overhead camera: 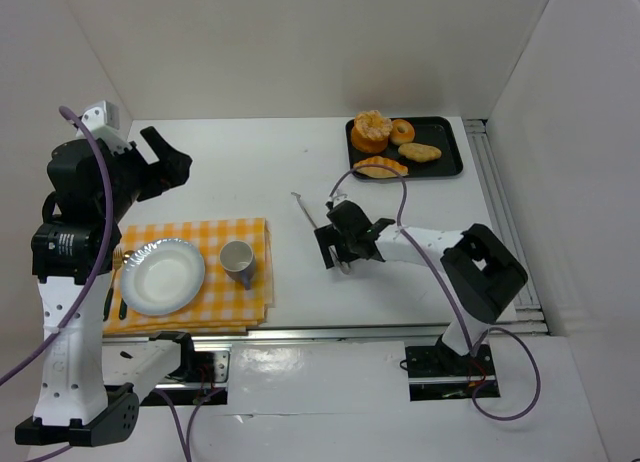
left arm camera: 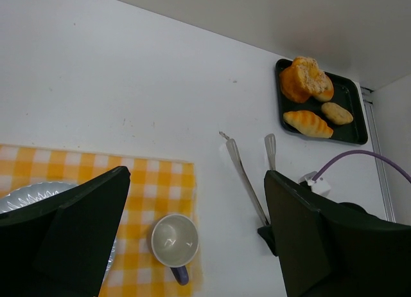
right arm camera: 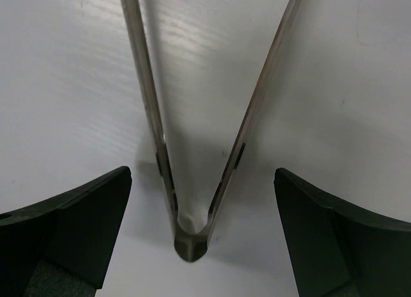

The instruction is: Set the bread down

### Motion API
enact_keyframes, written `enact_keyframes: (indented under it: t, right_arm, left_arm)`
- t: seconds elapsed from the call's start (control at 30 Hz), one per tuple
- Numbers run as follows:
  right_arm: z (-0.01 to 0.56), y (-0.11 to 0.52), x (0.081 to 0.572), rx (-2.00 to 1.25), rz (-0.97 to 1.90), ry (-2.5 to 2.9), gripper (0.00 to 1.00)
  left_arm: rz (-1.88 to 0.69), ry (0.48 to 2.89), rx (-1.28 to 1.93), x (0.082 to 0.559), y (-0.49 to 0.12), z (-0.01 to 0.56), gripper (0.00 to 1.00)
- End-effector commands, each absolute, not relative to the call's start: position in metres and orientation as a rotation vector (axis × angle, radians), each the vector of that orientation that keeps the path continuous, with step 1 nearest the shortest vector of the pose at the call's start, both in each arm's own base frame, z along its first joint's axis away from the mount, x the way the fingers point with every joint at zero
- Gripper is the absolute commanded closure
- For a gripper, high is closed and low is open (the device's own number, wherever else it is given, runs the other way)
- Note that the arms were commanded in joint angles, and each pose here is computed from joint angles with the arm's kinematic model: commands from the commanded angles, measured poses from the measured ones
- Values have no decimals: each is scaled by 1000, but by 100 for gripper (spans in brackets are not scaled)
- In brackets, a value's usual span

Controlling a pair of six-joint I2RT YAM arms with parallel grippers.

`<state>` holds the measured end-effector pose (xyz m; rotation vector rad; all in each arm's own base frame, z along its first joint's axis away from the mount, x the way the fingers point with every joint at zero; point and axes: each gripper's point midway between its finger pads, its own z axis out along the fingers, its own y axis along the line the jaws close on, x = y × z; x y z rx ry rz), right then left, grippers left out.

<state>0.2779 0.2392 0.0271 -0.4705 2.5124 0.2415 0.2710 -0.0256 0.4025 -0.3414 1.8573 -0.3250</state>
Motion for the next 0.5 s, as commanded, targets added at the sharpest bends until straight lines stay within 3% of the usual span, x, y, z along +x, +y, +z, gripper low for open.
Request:
enact_keyframes:
  t: [0.0, 0.23, 0.33, 0.37, 0.47]
  right_arm:
    - [44, 254, 317, -387, 205, 2374, 1]
    - [41, 269, 350, -286, 202, 2286, 2]
    - [39, 276, 360, -272, 208, 2261, 8]
    - [34, 274, 363, -264, 199, 2267, 11]
    - [44, 274, 372, -208, 190, 2245, 34]
  left_arm:
    - [-308, 1793, -348, 274, -20, 417, 1]
    - [-299, 1791, -355, 273, -18, 419, 1]
    - [-280, 1790, -356, 271, -16, 420, 1]
    - [-270, 1797, -364, 270, -14, 418, 1]
    - [-265, 1789, -355, 269, -14, 422, 1]
